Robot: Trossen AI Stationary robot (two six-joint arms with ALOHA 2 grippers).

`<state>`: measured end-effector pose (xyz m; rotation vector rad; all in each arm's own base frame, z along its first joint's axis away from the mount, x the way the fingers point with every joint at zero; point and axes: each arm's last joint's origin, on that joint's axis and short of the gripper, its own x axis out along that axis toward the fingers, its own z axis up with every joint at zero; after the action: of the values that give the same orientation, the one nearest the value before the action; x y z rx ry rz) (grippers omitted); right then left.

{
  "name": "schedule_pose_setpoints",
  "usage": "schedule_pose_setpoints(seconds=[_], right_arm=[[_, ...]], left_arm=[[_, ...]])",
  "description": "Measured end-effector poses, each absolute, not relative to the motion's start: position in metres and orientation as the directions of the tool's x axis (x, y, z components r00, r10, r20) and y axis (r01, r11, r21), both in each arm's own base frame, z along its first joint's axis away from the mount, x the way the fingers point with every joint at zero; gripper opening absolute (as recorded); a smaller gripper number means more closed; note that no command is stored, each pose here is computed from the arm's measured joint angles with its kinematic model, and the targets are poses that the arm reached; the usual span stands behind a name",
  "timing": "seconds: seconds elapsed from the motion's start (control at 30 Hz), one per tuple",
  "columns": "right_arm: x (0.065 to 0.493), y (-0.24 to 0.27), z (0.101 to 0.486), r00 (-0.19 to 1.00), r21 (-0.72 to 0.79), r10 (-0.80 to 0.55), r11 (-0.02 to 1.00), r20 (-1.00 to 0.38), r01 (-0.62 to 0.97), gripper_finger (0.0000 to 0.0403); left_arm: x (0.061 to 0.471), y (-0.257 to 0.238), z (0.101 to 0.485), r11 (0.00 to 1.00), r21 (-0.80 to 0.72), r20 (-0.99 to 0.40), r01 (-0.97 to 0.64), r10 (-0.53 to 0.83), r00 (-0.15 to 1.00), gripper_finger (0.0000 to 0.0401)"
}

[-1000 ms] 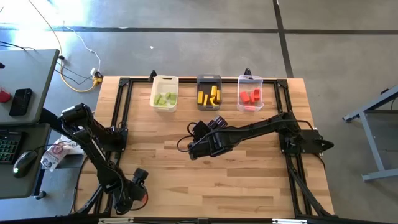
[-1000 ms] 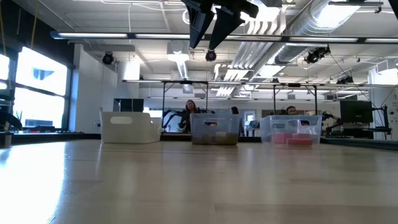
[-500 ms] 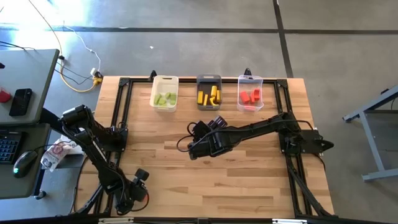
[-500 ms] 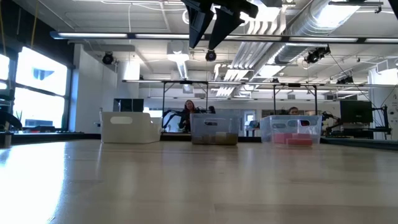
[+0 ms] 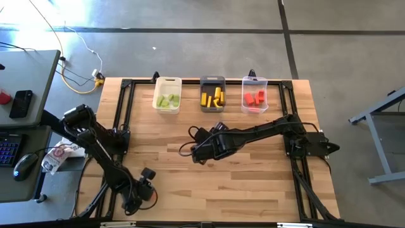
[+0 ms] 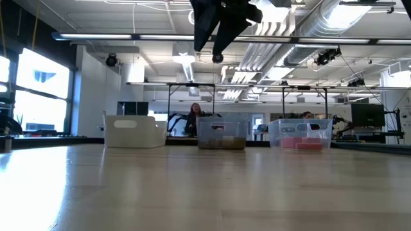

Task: Sort & place blocks by color
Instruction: Put the orange block into the transparent bin

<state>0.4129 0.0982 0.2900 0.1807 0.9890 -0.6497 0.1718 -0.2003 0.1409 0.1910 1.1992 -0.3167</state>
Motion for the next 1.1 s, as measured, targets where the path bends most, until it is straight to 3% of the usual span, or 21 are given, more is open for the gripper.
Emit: schedule_pose_setpoints(seconds=[0.17,0.43,1.1], right_arm=[[0.414,0.101,0.289,0.385,-0.142,-0.360,0.859,-0.850,0.492,0.0226],[0.413,0.107,0.289,0.381,-0.150,-0.293,0.920,-0.877,0.362,0.0226],[0.403,0.144,0.290,0.429,-0.270,-0.292,0.956,-0.855,0.113,0.0226]], left_arm=[[0.182,-0.184,0.150,0.939,-0.015,-0.936,0.345,-0.135,0.325,0.0101],[0.194,-0.158,0.179,0.923,0.004,-0.892,0.386,-0.171,0.419,0.0102],[0.201,-0.077,0.234,0.916,0.122,-0.794,0.381,-0.140,0.591,0.0104]])
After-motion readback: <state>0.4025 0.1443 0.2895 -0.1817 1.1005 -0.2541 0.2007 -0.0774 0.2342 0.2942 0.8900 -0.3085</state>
